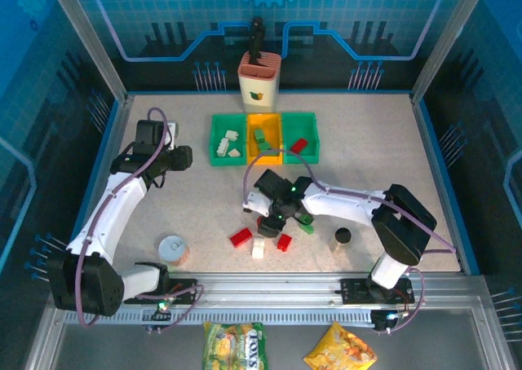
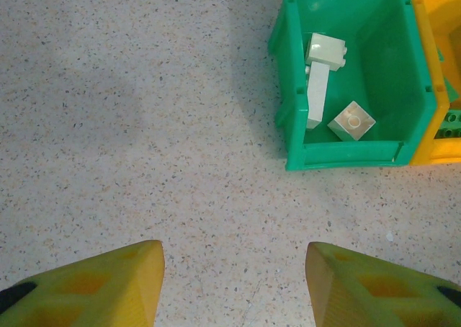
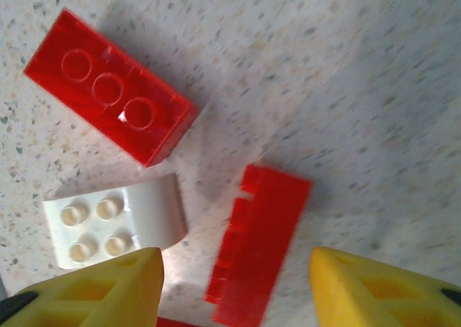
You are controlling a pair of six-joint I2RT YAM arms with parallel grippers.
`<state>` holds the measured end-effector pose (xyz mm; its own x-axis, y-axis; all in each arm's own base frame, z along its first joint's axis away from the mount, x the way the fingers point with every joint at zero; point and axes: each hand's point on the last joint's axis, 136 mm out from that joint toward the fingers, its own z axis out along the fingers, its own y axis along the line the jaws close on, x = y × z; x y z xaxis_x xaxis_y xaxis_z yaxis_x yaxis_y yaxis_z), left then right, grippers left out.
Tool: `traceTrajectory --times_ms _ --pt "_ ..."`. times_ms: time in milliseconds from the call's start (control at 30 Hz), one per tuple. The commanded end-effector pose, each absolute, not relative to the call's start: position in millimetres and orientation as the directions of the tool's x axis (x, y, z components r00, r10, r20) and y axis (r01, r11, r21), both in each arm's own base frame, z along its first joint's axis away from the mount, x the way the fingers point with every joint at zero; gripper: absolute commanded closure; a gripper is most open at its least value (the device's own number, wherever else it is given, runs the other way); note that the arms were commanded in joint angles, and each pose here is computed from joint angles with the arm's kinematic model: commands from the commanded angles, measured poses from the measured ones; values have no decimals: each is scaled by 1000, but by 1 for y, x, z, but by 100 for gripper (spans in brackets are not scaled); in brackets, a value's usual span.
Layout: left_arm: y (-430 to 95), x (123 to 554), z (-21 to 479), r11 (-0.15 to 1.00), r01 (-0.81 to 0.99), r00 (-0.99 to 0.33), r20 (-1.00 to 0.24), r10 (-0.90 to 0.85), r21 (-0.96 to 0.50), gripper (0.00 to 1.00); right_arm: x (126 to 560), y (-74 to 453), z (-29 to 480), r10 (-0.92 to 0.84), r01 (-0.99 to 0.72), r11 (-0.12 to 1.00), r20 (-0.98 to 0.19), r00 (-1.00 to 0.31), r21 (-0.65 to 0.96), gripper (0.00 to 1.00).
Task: Sort the legos into containers by color
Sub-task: Pick up the lego from the bottom-center of the table.
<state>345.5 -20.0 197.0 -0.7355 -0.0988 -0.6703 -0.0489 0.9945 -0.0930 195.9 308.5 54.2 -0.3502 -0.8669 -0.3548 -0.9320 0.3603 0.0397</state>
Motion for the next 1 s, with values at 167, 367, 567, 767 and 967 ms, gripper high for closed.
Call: traceTrajectory --times_ms 167,367,567,767,967 --pt "-20 348 194 991 -63 -739 -661 -128 -122 45 181 291 45 -792 -817 575 -281 -542 -45 38" --pt "-20 348 193 990 -62 -743 -657 -129 -124 45 179 292 34 -802 -822 567 -261 -538 -49 43" --pt "-20 348 191 990 -63 -747 -653 -129 -124 45 179 295 29 -796 -819 573 -264 -545 -38 52" --pt "-20 349 189 990 -63 -749 -650 -128 -123 45 179 290 27 -790 -807 587 -254 -558 -54 55" --pt "-20 349 189 990 -63 -750 -649 -128 -123 45 186 284 27 -770 -775 625 -234 -593 -93 46"
